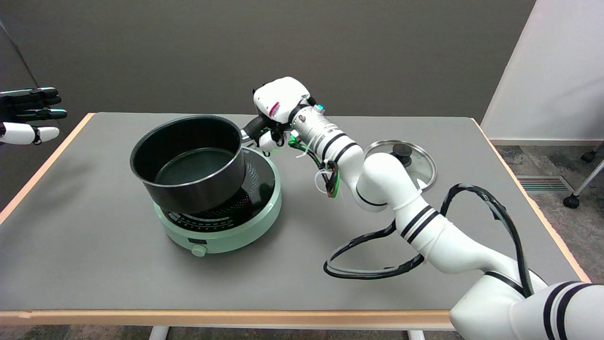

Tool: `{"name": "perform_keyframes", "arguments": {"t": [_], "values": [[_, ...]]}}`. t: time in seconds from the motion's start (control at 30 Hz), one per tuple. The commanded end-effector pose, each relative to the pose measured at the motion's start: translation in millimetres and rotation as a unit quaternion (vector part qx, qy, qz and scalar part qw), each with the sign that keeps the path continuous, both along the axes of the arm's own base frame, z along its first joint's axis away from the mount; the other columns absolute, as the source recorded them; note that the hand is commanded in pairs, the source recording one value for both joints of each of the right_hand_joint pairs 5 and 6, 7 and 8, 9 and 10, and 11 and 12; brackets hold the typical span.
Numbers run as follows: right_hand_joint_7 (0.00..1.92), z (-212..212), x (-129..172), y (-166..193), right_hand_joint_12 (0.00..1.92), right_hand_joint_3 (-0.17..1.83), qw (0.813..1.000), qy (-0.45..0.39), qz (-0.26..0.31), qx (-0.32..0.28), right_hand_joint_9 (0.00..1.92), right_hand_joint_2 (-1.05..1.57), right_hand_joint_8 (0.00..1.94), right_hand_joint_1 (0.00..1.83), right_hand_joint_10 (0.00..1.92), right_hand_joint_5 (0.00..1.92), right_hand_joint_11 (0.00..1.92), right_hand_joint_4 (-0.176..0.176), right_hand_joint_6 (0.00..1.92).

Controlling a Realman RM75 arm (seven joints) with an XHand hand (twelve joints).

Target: Place the soup pot onto the induction stove.

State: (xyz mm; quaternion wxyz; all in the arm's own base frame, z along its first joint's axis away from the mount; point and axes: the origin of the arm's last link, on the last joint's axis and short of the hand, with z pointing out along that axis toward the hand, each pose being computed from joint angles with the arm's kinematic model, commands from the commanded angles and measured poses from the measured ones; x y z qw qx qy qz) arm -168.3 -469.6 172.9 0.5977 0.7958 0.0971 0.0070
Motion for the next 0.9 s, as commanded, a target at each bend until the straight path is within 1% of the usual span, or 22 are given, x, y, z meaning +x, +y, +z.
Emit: {"name": "perform_keyframes", "arguments": {"t": [0.03,0.6,0.9], "values": [[1.92,-9.0,-9.1,-6.5,1.92,0.96,1.000,0.013,-0.014,0.002,1.92,0.62,1.92,0.89,1.92,1.92,1.92,-0.028,1.92],[1.92,-3.8,-16.7,-7.7,1.92,0.97,1.000,0.009,-0.025,-0.011,1.92,0.60,1.92,0.89,1.92,1.92,1.92,-0.030,1.92],[1.92,8.0,-18.0,-11.8,1.92,0.98,0.999,0.000,-0.030,-0.027,1.92,0.60,1.92,0.89,1.92,1.92,1.92,-0.030,1.92]]}}
